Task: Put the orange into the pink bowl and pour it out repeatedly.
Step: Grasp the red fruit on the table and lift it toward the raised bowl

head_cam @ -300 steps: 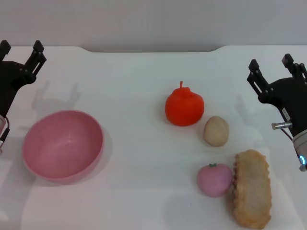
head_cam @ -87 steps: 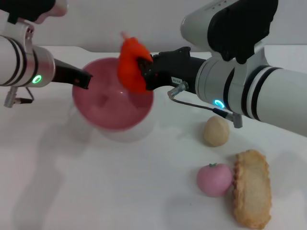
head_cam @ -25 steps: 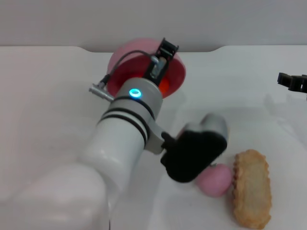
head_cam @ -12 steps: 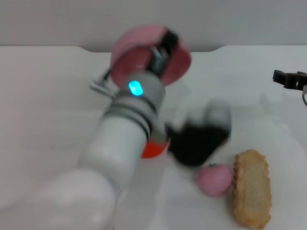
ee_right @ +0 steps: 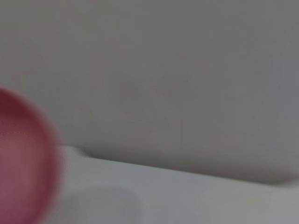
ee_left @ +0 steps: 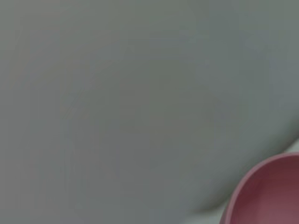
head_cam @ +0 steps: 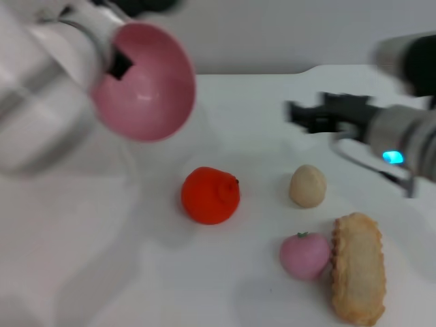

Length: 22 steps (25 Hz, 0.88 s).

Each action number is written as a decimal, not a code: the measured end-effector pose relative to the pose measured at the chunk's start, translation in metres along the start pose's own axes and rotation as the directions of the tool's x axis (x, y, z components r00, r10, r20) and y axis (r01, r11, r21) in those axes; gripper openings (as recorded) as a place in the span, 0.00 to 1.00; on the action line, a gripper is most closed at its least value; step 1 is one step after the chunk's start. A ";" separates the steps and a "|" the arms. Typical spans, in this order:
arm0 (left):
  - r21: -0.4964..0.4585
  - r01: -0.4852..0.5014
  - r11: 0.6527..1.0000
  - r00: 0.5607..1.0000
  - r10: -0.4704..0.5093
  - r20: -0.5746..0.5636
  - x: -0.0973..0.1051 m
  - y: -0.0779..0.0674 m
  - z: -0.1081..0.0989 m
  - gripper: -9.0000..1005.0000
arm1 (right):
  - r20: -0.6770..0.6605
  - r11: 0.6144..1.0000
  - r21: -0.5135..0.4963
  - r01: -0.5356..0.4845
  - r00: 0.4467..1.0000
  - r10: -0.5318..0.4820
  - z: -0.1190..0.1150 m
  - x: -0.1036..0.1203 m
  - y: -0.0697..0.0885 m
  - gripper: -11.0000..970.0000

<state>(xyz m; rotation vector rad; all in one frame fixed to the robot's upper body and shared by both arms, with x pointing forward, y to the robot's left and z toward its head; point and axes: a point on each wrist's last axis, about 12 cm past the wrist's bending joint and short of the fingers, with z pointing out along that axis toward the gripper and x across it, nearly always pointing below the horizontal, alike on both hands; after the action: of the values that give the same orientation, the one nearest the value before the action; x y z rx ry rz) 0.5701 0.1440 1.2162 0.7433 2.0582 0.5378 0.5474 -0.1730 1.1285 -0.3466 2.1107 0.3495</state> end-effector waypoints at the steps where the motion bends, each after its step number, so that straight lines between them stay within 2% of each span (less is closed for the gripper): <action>1: 0.016 0.038 0.999 0.999 -0.037 -0.023 0.004 0.007 0.003 0.05 | 0.008 0.999 -0.037 0.035 0.999 -0.034 0.004 0.000 0.014 0.68; 3: 0.042 0.140 0.989 0.987 -0.137 -0.079 0.016 0.027 0.010 0.05 | 0.019 0.990 -0.107 0.095 0.995 -0.093 0.012 0.000 0.039 0.70; 5: 0.039 0.182 0.982 0.978 -0.177 -0.105 0.023 0.035 0.013 0.05 | 0.018 0.982 -0.149 0.116 0.993 -0.115 0.019 0.002 0.053 0.72; 8: -0.008 0.275 0.962 0.950 -0.273 -0.150 0.039 0.059 0.018 0.05 | -0.006 0.976 -0.182 0.117 0.993 -0.120 0.028 0.008 0.065 0.75; 10: -0.019 0.327 0.945 0.929 -0.325 -0.174 0.047 0.072 0.020 0.05 | -0.028 0.976 -0.187 0.112 0.992 -0.119 0.032 0.013 0.067 0.77; 13: -0.014 0.351 0.936 0.919 -0.347 -0.189 0.053 0.078 0.022 0.05 | -0.056 0.977 -0.191 0.100 0.992 -0.113 0.035 0.020 0.068 0.79; 22: -0.007 0.341 0.940 0.922 -0.335 -0.193 0.049 0.075 0.027 0.05 | -0.111 0.979 -0.200 0.049 0.991 -0.072 0.038 0.031 0.067 0.81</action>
<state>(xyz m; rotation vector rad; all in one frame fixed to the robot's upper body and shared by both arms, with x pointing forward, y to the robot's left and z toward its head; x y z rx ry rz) 0.5934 0.2352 1.2191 0.3451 2.3139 0.3959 0.5355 -0.1001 1.0900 -0.5586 2.1804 0.5149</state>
